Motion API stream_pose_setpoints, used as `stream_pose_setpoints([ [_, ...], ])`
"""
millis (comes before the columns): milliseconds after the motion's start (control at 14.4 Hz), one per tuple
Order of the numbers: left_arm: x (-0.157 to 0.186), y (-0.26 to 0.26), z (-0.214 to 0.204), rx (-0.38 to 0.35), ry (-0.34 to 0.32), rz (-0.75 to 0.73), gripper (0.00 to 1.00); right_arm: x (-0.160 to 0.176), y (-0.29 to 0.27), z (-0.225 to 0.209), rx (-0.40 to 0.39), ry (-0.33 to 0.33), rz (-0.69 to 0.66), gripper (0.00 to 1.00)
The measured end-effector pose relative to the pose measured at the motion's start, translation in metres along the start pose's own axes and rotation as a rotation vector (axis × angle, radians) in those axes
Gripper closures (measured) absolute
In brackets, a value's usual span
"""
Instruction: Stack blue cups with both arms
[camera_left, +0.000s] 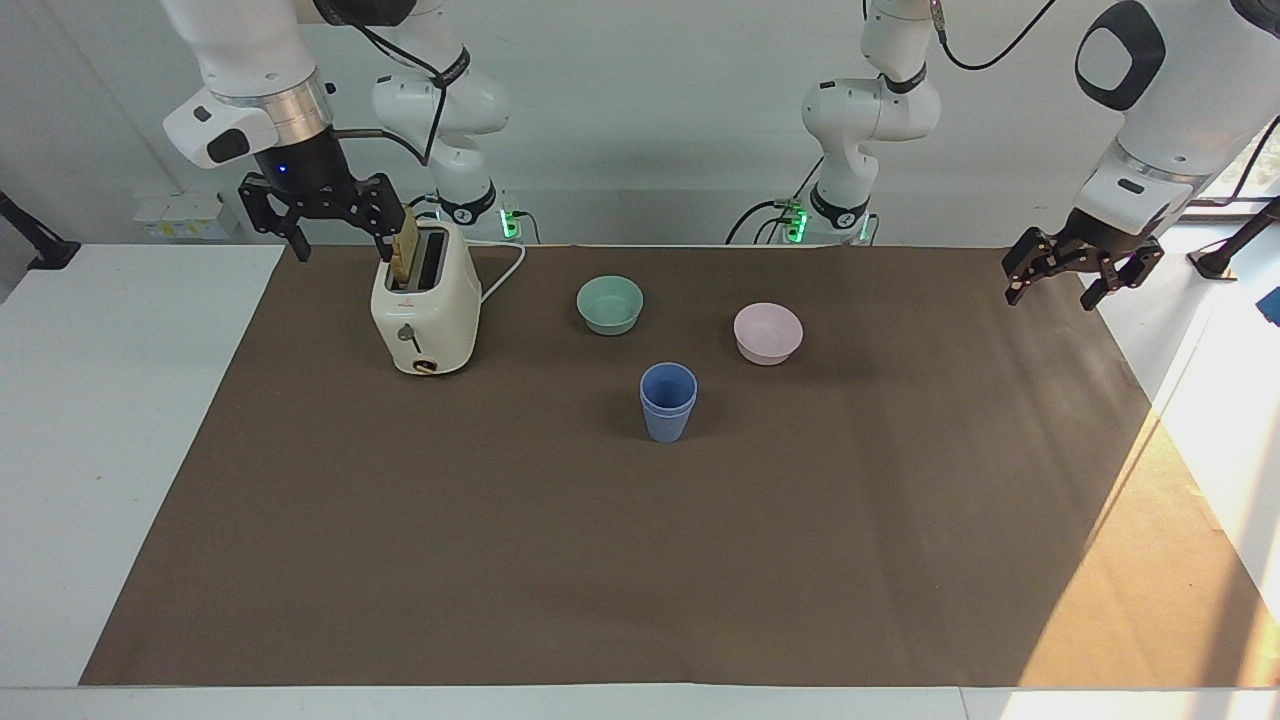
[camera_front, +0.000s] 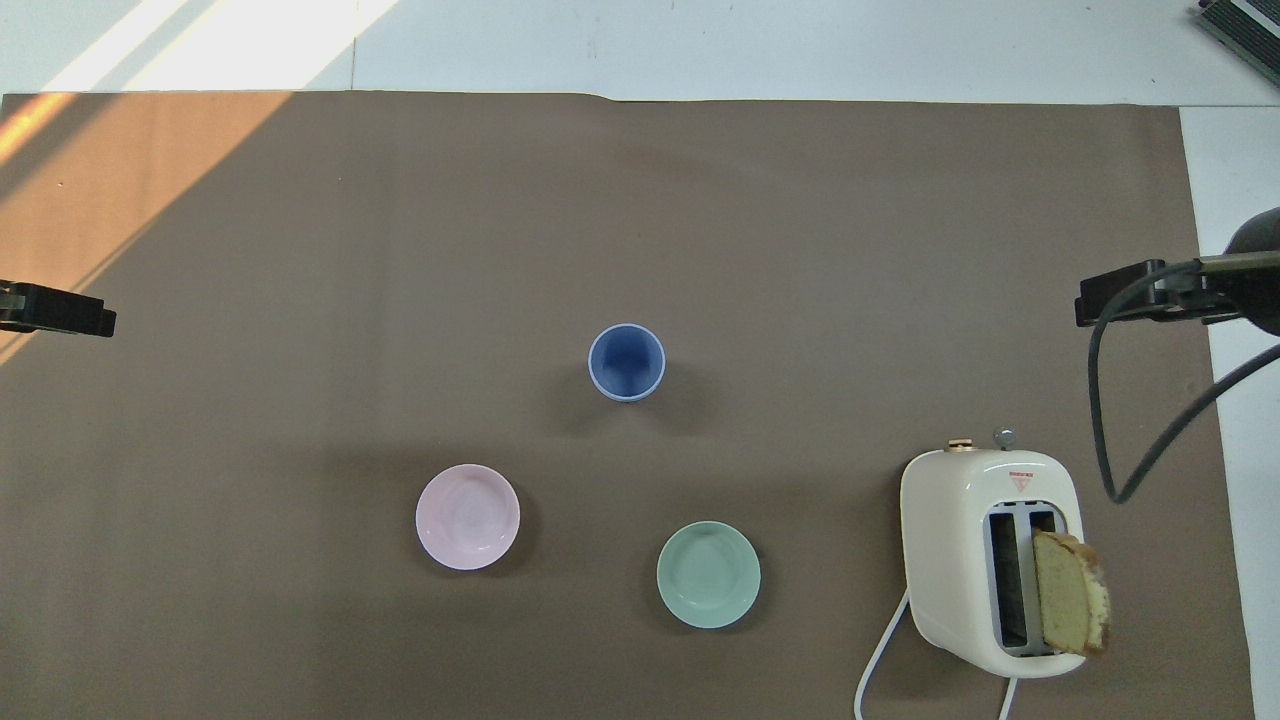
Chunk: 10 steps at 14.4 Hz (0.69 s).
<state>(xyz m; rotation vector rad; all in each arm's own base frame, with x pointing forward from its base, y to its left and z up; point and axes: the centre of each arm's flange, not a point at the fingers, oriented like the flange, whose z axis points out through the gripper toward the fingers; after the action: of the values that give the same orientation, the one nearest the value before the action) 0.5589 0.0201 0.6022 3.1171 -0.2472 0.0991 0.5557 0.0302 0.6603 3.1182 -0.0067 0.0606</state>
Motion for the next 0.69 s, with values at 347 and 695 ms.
stream_pose_setpoints([
  [347,0.0,0.0,0.0,0.0,-0.001,0.001,0.0,0.002,0.019,0.013,0.035,-0.022,0.041,0.0],
  [695,0.0,0.001,0.0,0.0,-0.002,0.001,0.0,0.002,0.011,0.019,0.041,-0.025,0.026,0.0],
])
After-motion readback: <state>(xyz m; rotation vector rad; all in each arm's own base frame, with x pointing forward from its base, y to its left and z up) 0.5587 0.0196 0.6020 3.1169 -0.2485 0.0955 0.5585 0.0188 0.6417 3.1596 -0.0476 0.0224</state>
